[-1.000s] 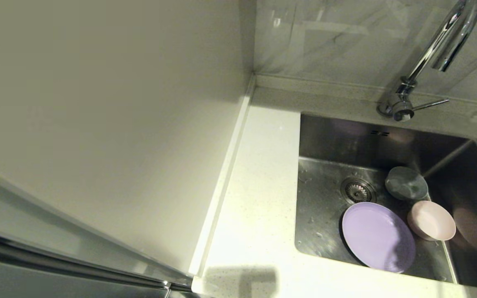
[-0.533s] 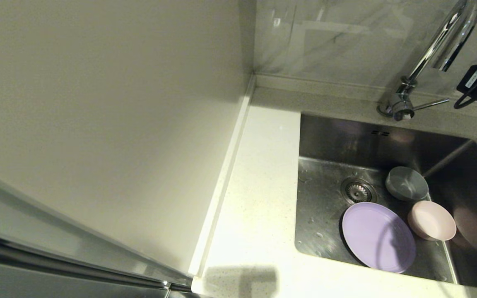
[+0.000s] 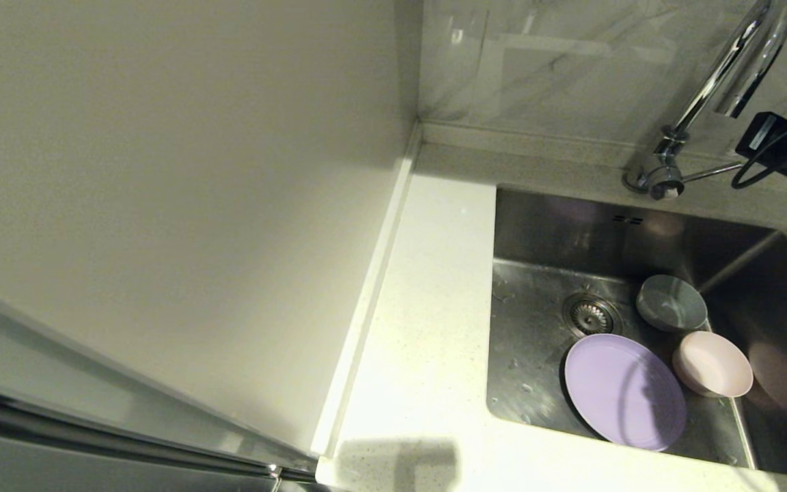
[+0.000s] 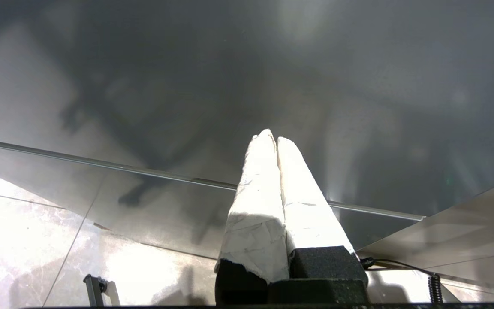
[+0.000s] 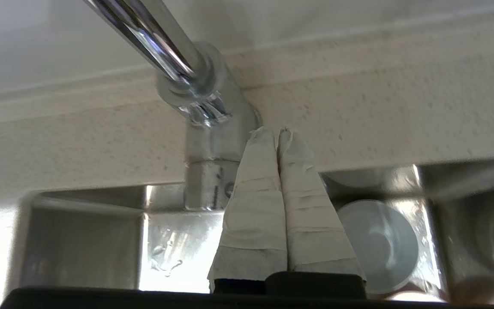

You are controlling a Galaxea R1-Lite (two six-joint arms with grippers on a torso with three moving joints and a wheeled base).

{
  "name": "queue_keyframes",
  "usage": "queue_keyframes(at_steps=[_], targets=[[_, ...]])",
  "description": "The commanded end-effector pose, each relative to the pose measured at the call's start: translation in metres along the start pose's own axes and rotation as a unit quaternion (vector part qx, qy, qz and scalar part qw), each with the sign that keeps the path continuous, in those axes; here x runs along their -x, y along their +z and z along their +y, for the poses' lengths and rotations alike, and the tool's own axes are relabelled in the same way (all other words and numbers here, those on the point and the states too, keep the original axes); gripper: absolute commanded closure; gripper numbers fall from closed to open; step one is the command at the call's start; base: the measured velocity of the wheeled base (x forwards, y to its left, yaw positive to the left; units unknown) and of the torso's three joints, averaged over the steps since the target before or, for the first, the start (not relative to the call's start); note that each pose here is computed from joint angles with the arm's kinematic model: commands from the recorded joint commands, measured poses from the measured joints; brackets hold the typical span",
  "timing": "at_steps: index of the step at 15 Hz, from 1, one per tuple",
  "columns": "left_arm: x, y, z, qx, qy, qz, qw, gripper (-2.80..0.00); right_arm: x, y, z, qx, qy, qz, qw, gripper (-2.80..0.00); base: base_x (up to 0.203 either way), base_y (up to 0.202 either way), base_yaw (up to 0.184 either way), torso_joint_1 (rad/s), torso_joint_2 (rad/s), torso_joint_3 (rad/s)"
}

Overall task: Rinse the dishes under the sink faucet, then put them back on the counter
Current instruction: Turn on the faucet

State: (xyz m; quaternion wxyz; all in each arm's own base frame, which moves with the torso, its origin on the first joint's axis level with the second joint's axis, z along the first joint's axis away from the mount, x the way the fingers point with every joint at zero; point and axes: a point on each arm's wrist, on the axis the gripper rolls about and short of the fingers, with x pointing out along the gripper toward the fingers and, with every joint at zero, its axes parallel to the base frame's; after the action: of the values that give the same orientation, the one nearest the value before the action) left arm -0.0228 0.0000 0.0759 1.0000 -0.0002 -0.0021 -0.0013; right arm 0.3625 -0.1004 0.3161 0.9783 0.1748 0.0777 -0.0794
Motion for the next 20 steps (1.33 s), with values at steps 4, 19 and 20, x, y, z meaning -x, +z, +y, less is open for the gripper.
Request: queue_keyframes(at_steps=[4, 19, 20], targets=[[0.0, -0.001, 0.0, 0.001, 0.0, 0.001, 1.0, 0.0, -0.009, -0.003, -0.004, 0.038, -0.003, 0.005, 0.999, 0.0, 0.0, 0.0, 0.0, 0.0, 0.0, 0.0], [0.0, -0.001, 0.0, 0.001, 0.0, 0.001, 1.0, 0.0, 0.008, -0.003, -0.002, 0.042, -0.03, 0.009, 0.999, 0.0, 0.0, 0.0, 0.0, 0.0, 0.0, 0.0], [0.0, -0.001, 0.0, 0.001, 0.0, 0.001, 1.0, 0.0, 0.014, 0.006, 0.002, 0.044, -0.025, -0.005, 0.999, 0.0, 0.0, 0.0, 0.0, 0.0, 0.0, 0.0]])
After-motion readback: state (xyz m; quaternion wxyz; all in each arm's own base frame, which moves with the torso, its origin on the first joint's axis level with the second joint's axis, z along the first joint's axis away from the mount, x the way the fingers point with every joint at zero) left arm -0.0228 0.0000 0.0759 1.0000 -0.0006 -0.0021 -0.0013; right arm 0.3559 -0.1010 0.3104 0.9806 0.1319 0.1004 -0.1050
